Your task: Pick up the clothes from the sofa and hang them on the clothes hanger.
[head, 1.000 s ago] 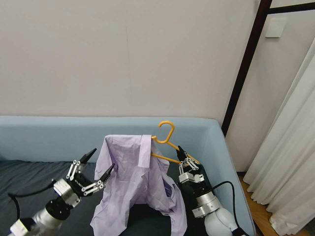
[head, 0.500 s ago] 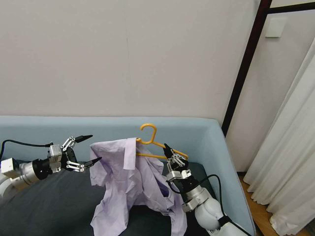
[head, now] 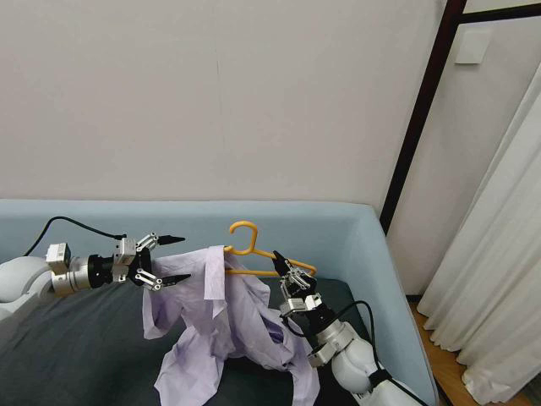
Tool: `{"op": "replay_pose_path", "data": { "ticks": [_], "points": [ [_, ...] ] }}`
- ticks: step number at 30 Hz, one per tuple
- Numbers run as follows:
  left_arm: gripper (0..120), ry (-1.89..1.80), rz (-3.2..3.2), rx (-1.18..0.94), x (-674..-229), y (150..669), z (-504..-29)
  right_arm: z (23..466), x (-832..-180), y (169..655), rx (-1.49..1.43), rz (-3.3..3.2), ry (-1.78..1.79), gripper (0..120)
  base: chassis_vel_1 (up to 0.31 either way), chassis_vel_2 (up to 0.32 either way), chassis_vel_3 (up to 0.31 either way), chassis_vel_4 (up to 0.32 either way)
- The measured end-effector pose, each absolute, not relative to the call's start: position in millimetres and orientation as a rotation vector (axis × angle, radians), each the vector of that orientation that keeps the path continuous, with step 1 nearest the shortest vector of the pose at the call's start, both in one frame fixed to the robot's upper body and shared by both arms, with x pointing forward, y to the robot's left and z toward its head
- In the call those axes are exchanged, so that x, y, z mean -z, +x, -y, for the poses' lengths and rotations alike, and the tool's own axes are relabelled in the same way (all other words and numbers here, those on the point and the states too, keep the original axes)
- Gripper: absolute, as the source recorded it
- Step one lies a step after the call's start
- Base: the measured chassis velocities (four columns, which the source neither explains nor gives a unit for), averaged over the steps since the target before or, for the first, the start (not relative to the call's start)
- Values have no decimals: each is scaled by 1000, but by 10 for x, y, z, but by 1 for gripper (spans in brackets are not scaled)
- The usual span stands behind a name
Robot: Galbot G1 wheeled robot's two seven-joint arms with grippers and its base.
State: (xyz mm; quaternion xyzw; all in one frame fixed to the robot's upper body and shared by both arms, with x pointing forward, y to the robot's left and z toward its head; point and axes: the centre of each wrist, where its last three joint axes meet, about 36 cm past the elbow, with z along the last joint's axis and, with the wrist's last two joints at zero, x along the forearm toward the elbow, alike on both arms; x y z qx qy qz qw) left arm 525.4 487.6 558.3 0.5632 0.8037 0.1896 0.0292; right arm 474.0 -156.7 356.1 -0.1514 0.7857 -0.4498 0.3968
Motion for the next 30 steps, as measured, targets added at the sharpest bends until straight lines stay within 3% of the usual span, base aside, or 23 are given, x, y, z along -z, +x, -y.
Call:
{"op": "replay_pose_path", "data": {
  "ticks": [1, 6, 13, 21, 26, 30],
  "points": [
    [84, 1737, -2479, -585, -5583, 5254, -4876, 1567, -3561, 4740, 1140, -1991, -384, 5, 0, 0, 0, 0],
    [58, 1838, -2456, -612, -5609, 5344, -4934, 1580, -3580, 4765, 1149, -1974, -380, 5, 0, 0, 0, 0],
    [39, 1902, -2441, -623, -5594, 5417, -4975, 1567, -3576, 4787, 1149, -1955, -373, 5, 0, 0, 0, 0],
    [7, 1927, -2424, -591, -5507, 5592, -4871, 1569, -3589, 4760, 1124, -1950, -361, 5, 0, 0, 0, 0],
    [7, 1928, -2418, -582, -5471, 5644, -4828, 1583, -3596, 4709, 1079, -2005, -367, 5, 0, 0, 0, 0],
    [7, 1920, -2424, -578, -5455, 5674, -4829, 1573, -3600, 4611, 952, -2131, -387, 20, 0, 0, 0, 0]
  ]
}}
